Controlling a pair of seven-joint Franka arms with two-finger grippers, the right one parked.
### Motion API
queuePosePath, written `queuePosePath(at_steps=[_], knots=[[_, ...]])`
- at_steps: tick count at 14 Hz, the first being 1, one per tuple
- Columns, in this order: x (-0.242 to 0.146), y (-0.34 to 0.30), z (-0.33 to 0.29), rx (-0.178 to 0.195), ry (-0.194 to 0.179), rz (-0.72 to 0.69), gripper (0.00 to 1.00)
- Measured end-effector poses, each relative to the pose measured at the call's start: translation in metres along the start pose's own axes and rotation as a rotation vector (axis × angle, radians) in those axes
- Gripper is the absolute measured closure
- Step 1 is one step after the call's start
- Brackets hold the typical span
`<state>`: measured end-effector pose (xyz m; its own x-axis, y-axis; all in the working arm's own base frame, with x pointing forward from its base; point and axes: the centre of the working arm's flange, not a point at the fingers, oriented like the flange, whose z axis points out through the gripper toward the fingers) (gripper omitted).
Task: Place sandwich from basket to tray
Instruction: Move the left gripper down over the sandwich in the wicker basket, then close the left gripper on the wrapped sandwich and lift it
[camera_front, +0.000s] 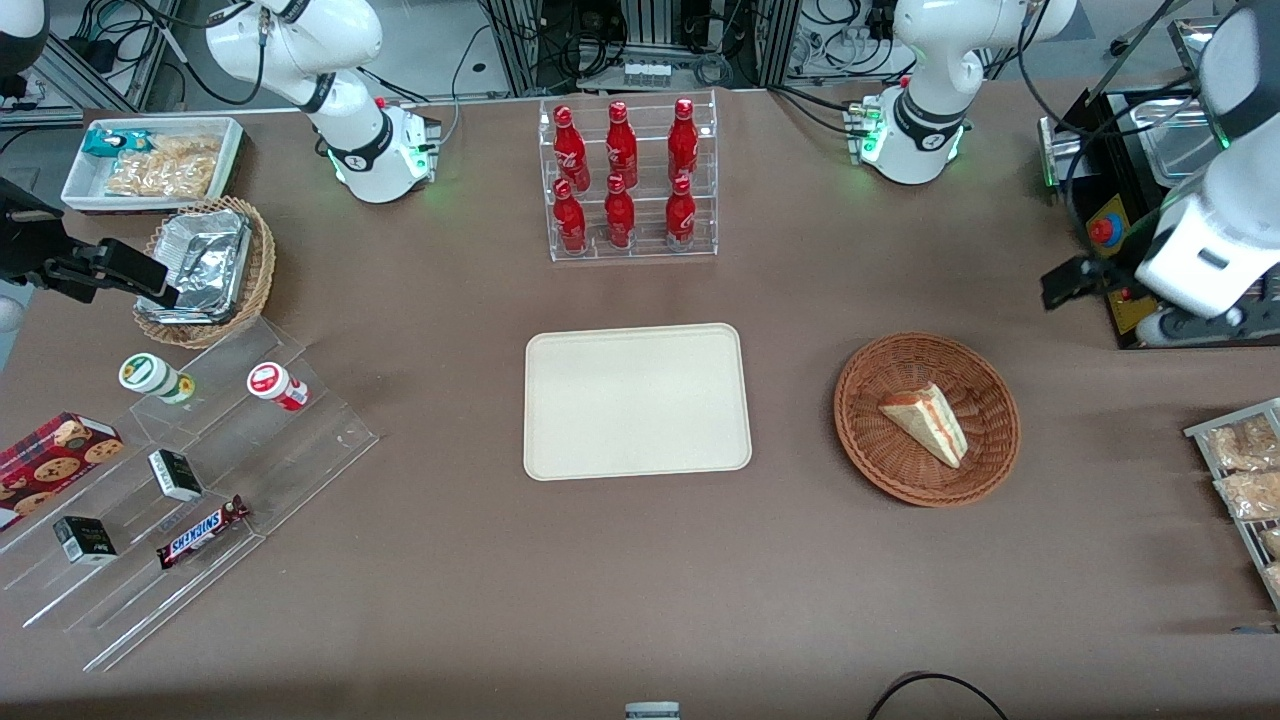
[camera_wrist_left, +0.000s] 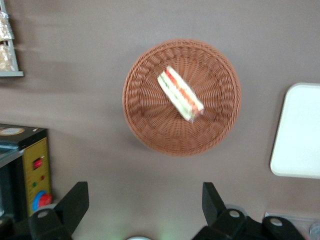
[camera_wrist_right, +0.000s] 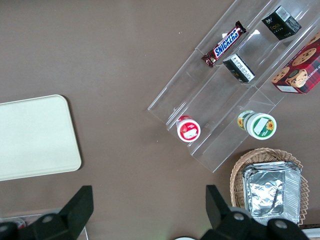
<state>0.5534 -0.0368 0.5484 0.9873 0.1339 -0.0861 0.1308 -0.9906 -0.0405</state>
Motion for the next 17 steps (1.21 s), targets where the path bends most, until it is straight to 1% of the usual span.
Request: queuePosePath(at_steps=[2,5,7,9,11,14,17], knots=[[0.008,0.017,0.05,-0.01,0.037,-0.087,0.0],[0.013,0.036,0.116,-0.043,0.096,-0.249,0.0],[0.013,0.044,0.148,-0.066,0.115,-0.376,0.0],[0.013,0.048,0.173,-0.075,0.106,-0.475,0.0],[0.016,0.057,0.196,-0.087,0.1,-0.54,0.0],[0.015,0.062,0.226,-0.094,0.09,-0.565,0.0],[0.009,0.061,0.249,-0.089,0.075,-0.568,0.0]])
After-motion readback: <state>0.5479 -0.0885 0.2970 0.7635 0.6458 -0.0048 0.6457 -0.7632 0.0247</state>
